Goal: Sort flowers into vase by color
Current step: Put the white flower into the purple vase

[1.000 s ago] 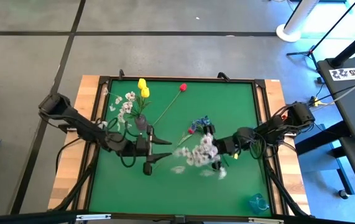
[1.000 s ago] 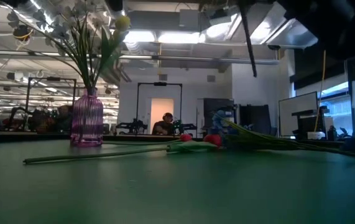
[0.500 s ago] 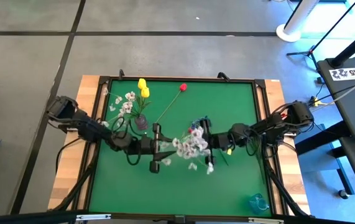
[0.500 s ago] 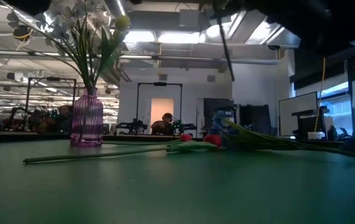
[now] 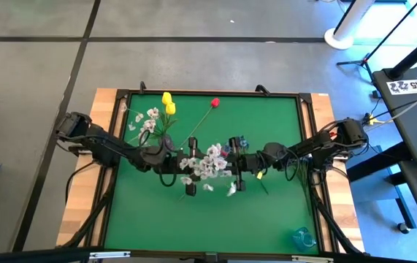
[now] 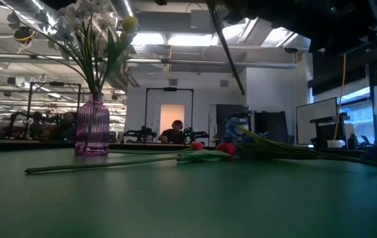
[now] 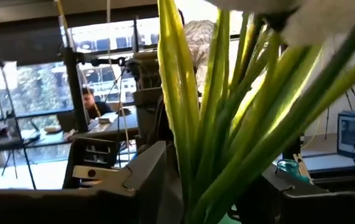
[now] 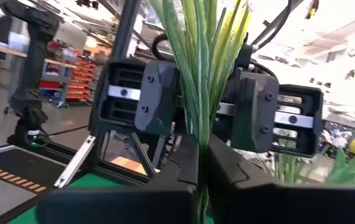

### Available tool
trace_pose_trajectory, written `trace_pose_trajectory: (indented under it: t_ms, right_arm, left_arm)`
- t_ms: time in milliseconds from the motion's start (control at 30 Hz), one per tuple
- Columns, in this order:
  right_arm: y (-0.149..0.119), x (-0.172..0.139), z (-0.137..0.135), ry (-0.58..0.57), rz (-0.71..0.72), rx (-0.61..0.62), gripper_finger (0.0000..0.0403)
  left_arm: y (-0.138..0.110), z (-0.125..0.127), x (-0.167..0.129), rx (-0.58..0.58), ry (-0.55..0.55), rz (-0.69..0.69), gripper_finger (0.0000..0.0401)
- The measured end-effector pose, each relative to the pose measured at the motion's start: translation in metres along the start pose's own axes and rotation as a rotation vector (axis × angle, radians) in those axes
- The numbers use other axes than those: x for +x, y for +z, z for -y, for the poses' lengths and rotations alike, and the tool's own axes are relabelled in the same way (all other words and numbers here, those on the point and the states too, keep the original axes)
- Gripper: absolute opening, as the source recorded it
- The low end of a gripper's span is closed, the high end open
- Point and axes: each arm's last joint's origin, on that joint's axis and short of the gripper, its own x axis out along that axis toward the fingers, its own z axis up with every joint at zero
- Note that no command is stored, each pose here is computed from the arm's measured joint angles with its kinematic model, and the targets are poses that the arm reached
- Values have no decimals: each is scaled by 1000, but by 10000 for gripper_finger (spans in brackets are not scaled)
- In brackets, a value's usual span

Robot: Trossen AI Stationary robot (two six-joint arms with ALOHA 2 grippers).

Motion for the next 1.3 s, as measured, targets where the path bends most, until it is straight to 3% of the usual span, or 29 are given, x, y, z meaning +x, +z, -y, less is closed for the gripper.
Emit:
trace_pose_trajectory:
  t_ms: [167, 300, 400, 500, 700, 967, 1300]
  right_arm:
    - [-2, 0, 2, -66, -36, 2, 39]
    - [-5, 0, 1, -67, -61, 3, 87]
    - [-5, 0, 1, -71, -64, 14, 139]
    - [-5, 0, 1, -83, -71, 28, 197]
    - [-5, 0, 1, -73, -71, 69, 279]
    - [-3, 0, 1, -78, -54, 98, 291]
    - [-4, 0, 1, -78, -57, 101, 291]
  left_arm:
    - [-2, -9, 2, -68, 75, -19, 85]
    - [-4, -6, 1, -28, 127, -52, 14]
    - [3, -3, -5, 26, 176, -91, 13]
    - [30, -1, -10, 86, 245, -146, 10]
    - [85, -7, -34, 161, 514, -334, 9]
    - [95, -30, -71, 176, 903, -392, 9]
    - [93, -46, -74, 149, 994, -388, 10]
